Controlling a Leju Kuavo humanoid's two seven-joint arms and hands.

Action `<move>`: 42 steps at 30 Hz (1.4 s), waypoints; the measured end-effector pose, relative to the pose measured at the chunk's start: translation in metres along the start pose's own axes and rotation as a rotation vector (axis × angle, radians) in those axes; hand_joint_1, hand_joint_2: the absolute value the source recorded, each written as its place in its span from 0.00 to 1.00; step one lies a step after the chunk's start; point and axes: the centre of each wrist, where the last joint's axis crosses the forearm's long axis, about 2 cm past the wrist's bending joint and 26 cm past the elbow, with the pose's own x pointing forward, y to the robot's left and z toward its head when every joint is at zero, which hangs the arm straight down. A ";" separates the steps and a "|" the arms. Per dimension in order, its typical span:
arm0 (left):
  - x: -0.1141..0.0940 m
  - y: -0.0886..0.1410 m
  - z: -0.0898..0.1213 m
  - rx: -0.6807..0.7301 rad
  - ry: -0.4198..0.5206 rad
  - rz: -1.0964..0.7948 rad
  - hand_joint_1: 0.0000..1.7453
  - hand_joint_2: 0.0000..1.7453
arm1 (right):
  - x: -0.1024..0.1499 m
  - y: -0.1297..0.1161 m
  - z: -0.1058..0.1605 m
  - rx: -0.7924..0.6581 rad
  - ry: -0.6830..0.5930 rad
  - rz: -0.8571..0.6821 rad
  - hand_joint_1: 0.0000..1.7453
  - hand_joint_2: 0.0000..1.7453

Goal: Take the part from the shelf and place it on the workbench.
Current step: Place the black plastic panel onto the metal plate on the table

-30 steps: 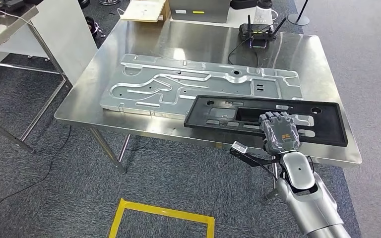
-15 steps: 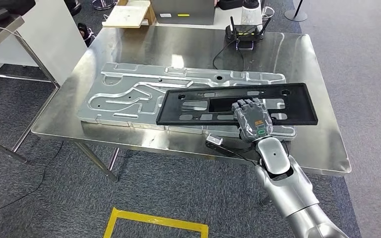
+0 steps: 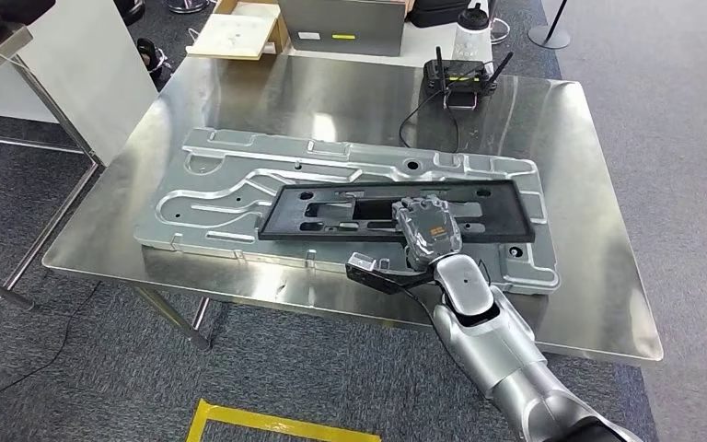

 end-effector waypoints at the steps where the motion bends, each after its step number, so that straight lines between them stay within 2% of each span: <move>1: 0.000 -0.001 0.000 -0.003 0.000 -0.003 0.00 1.00 | 0.004 0.003 -0.001 0.015 -0.002 -0.010 1.00 1.00; 9: 0.007 0.000 -0.002 -0.008 -0.008 -0.024 0.00 1.00 | 0.036 0.007 -0.016 0.077 -0.044 -0.058 1.00 1.00; 14: 0.006 0.000 -0.001 -0.010 -0.002 -0.024 0.00 1.00 | 0.045 0.013 -0.015 0.113 -0.058 -0.070 1.00 1.00; 29: 0.001 0.001 0.000 -0.004 0.013 -0.013 0.00 1.00 | 0.026 0.030 -0.007 0.175 -0.020 -0.065 1.00 1.00; 33: 0.001 0.000 0.000 -0.001 0.010 -0.010 0.00 1.00 | 0.018 0.034 -0.004 0.190 -0.009 -0.056 0.00 0.00; 37: 0.001 0.000 0.000 0.004 0.016 -0.023 0.00 1.00 | 0.016 0.037 0.000 0.199 -0.010 -0.053 0.00 0.00; 41: 0.000 0.000 0.000 0.010 0.012 -0.013 0.00 0.00 | 0.015 0.037 0.000 0.202 -0.003 -0.054 0.00 0.00; 42: -0.001 0.000 0.000 0.011 0.012 -0.009 0.00 0.00 | 0.015 0.038 0.001 0.204 -0.001 -0.054 0.00 0.00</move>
